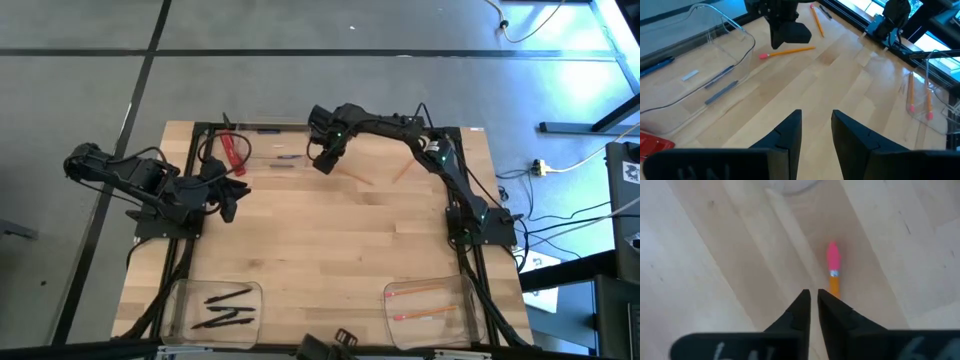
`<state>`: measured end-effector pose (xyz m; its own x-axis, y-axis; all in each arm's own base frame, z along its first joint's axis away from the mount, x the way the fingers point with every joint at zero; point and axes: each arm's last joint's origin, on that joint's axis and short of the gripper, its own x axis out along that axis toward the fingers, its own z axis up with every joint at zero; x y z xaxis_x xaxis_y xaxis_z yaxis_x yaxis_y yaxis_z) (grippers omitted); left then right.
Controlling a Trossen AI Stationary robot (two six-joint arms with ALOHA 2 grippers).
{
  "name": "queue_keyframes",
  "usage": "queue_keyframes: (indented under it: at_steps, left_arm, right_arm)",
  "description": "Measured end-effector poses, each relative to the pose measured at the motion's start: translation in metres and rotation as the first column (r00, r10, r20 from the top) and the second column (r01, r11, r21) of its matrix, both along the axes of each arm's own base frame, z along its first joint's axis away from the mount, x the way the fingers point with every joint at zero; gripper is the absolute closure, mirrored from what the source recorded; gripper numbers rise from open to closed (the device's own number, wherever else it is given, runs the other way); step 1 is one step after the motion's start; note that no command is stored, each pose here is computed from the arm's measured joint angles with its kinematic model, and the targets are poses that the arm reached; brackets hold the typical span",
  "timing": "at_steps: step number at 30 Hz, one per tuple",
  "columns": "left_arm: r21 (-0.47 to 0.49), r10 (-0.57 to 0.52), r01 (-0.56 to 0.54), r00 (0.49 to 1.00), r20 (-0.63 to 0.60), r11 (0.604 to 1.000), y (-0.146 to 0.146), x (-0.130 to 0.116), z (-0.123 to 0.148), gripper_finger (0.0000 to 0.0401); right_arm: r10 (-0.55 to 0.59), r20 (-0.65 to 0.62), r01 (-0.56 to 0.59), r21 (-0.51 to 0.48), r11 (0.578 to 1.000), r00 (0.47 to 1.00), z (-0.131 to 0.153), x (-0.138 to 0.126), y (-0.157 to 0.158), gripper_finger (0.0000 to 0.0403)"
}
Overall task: Sort crayons/erasers/pens/pencils in bins
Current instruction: Put the yellow pencil into the bottom right transparent bin
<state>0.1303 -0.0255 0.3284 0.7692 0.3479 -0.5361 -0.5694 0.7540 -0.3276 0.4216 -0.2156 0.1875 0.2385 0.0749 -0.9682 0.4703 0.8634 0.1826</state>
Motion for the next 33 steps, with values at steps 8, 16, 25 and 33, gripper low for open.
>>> queue_keyframes:
  at_steps: [8, 16, 25, 33]
  left_arm:
    - [0.002, -0.002, 0.002, 1.0, -0.001, 1.0, 0.0, 0.0, 0.0, 0.0304]
    - [0.002, -0.002, 0.002, 1.0, -0.001, 1.0, 0.0, 0.0, 0.0, 0.0304]
    - [0.002, -0.002, 0.002, 1.0, -0.001, 1.0, 0.0, 0.0, 0.0, 0.0304]
    - [0.002, -0.001, 0.001, 1.0, -0.001, 1.0, 0.0, 0.0, 0.0, 0.0304]
  right_arm:
    - [0.031, 0.045, -0.029, -0.034, 0.999, 0.998, 0.0, 0.003, -0.003, 0.0311]
    - [0.032, -0.002, -0.032, -0.066, 0.997, 0.999, -0.016, 0.007, -0.003, 0.0289]
    - [0.046, 0.029, -0.043, -0.088, 0.995, 0.999, -0.021, 0.012, -0.006, 0.0291]
    - [0.052, 0.028, -0.049, -0.09, 0.995, 0.998, -0.022, 0.012, -0.006, 0.029]
